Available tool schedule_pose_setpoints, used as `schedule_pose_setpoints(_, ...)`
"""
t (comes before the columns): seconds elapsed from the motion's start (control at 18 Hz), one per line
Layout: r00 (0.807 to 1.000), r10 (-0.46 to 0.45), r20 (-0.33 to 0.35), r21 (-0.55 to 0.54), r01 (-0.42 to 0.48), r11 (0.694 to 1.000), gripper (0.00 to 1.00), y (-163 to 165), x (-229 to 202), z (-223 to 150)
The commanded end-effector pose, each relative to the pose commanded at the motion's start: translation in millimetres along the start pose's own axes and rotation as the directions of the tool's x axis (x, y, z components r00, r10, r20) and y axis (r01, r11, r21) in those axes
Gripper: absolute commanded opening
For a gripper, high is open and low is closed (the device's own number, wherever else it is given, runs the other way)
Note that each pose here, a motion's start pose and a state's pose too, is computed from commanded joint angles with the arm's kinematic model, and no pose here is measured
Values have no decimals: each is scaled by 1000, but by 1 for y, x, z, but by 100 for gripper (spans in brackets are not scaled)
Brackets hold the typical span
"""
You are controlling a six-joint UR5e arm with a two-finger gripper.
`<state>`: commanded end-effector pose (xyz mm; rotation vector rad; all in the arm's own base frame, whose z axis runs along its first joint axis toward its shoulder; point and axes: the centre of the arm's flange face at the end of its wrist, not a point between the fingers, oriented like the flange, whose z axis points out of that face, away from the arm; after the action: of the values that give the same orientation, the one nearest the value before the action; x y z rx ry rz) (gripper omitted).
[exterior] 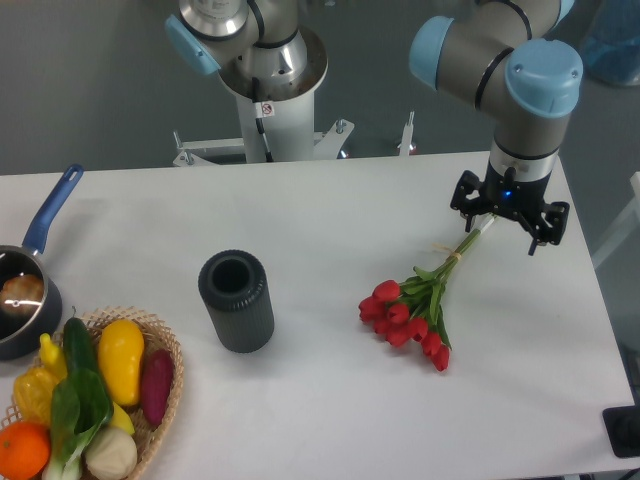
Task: Pick up the flowers from the table
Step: 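Lower the open gripper onto the stems of the red tulips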
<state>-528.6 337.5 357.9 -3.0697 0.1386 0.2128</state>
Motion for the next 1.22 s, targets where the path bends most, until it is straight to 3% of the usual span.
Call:
schedule_pose_setpoints(0.33, 999, -2, -47, 33, 4, 999, 100, 0, 12, 15)
schedule_pose_setpoints(0.72, 986, -7, -166, 46, 15, 999, 100, 8, 52, 64)
schedule_pose_setpoints(0.89, 984, -3, -181, 43, 11, 999, 100, 5, 53, 74)
schedule_pose_setpoints(1.06, 972, 5, -236, 29, 2, 1000, 100, -5, 59, 110)
schedule_pose_setpoints(1.22, 975, 25, -222, 36, -17, 999, 100, -16, 59, 132)
